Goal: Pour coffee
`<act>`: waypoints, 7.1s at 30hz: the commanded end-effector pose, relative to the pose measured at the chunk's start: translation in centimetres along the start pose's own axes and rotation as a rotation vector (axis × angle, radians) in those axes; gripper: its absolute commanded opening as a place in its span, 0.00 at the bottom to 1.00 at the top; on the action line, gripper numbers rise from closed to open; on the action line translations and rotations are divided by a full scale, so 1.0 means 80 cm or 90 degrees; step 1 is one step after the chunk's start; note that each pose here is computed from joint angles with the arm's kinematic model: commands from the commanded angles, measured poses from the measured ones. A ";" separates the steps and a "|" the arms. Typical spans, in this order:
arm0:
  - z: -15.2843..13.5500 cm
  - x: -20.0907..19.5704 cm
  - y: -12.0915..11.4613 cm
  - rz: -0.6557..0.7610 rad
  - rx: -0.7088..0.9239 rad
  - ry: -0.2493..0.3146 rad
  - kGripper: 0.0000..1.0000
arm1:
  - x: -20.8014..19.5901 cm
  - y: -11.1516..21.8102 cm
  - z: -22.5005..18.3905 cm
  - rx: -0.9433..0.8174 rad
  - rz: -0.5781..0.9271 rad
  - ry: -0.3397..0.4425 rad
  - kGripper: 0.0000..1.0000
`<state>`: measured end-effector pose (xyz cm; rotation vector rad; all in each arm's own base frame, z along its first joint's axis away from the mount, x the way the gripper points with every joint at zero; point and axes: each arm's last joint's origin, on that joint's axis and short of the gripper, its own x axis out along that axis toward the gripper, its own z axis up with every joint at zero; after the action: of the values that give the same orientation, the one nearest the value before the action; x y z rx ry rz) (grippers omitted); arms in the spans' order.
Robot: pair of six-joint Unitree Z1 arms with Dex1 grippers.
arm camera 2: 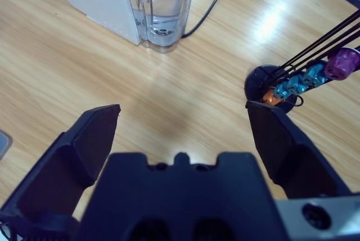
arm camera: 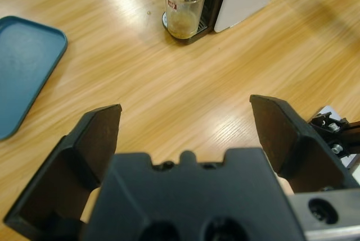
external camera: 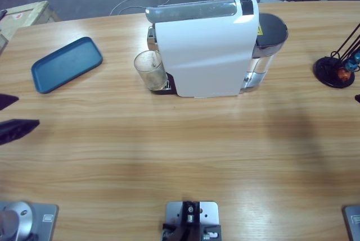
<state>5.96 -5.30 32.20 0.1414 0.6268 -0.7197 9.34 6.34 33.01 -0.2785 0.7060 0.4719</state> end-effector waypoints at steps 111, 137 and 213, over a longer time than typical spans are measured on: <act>0.073 0.372 0.056 -0.274 0.237 0.083 0.13 | 0.047 0.007 0.016 -0.016 -0.009 0.118 1.00; 0.058 0.252 0.283 0.335 -0.165 0.073 0.00 | 0.048 0.007 0.016 -0.017 -0.012 0.119 1.00; 0.091 0.060 -0.042 -0.188 0.049 0.052 1.00 | 0.029 0.002 0.002 0.001 -0.028 0.065 1.00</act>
<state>11.08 -10.80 36.03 0.1323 0.5949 -0.8179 11.49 7.82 31.74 -0.3394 0.8135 0.4279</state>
